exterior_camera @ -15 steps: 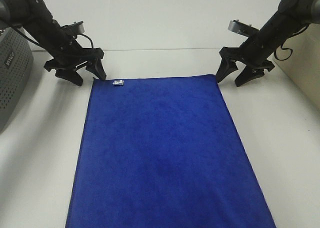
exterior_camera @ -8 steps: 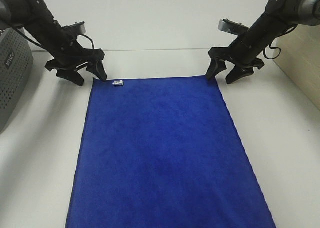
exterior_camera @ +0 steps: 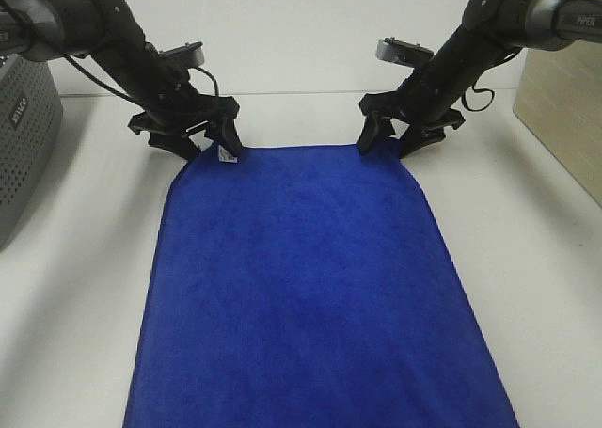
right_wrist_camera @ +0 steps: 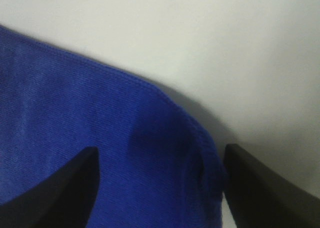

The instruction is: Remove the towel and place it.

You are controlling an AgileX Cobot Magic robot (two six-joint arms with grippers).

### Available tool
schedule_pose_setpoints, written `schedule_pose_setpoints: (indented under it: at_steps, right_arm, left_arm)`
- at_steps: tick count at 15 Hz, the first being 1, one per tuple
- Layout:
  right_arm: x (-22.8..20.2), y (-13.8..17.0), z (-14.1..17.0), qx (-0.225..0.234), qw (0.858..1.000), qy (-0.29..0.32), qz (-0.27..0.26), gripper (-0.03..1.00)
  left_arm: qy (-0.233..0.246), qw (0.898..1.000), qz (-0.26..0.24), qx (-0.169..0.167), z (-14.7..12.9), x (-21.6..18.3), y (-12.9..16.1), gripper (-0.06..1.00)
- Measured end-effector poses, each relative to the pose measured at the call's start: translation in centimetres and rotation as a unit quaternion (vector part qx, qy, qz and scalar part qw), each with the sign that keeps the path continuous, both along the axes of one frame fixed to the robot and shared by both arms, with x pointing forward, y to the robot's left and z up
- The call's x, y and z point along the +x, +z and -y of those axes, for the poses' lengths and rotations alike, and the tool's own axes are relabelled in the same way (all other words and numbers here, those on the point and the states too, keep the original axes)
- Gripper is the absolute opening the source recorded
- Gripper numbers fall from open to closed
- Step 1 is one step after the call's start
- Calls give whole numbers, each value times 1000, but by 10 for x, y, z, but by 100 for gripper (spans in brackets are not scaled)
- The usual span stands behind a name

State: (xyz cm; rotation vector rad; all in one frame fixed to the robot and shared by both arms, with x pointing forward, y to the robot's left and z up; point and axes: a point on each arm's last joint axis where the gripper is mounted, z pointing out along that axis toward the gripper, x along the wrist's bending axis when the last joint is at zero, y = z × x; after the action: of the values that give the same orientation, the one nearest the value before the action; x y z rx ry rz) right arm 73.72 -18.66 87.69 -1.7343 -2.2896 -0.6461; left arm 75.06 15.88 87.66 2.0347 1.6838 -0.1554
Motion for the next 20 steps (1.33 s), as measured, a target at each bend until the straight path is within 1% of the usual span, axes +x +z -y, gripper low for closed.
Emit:
schedule_pose_setpoints:
  at_steps: [1, 3, 4, 5, 6, 7, 8, 9, 10, 12, 13, 14, 15, 16, 17, 19, 20]
  right_arm:
    - [0, 0, -1, 0, 1000, 1, 1, 68]
    - [0, -1, -2, -5, 1000, 2, 2, 60]
    - [0, -2, -1, -12, 1000, 1, 4, 53]
    - [0, -4, 0, -16, 1000, -2, 3, 49]
    - [1, -6, 0, -17, 1000, -6, 1, 34]
    - [1, -6, 0, -18, 1000, -8, 3, 23]
    - [2, -8, 0, -19, 1000, -9, 4, 17]
    - [2, -7, 0, -19, 1000, -10, 6, 4]
    - [2, -7, 0, -19, 1000, -10, 7, 2]
    - [2, -7, 0, -19, 1000, -10, 8, 2]
    - [3, -7, 0, -19, 1000, -12, 14, 2]
    - [5, -8, 1, -20, 999, -16, 24, 2]
    - [8, -8, 1, -21, 999, -19, 37, 2]
    - [11, -7, 1, -23, 998, -24, 54, 2]
    - [14, -7, 2, -28, 996, -30, 74, 2]
    - [20, -4, 4, -35, 993, -34, 111, 2]
    - [24, 4, 5, -37, 989, -34, 139, 2]
  left_arm:
    - [-3, 1000, 0, -1, 4, -1, 0, 71]
    - [-4, 1000, -1, -1, 5, -1, -1, 61]
    - [-5, 1000, -1, 2, 4, -1, -2, 54]
    - [-6, 1000, -2, 5, 4, -1, -3, 45]
    - [-7, 1000, -3, 6, 4, -1, -6, 33]
    - [-12, 1000, -1, 8, 4, -1, -7, 22]
    - [-20, 1000, 2, 11, 4, -2, -8, 11]
    - [-26, 1000, 4, 12, 4, -2, -8, 3]
    - [-33, 999, 7, 14, 4, -2, -8, 1]
    - [-42, 999, 12, 16, 4, -2, -8, 1]
    - [-46, 999, 19, 19, 3, -1, -8, 1]
    - [-48, 998, 37, 26, 2, 2, -8, 1]
    - [-57, 997, 51, 31, 2, 4, -7, 1]
    - [-77, 993, 76, 38, 1, 7, -2, 1]
    - [-80, 992, 84, 39, 2, 9, 0, 1]
    - [-79, 988, 130, 39, 3, 19, 16, 1]
    - [-74, 985, 154, 38, 3, 24, 25, 1]
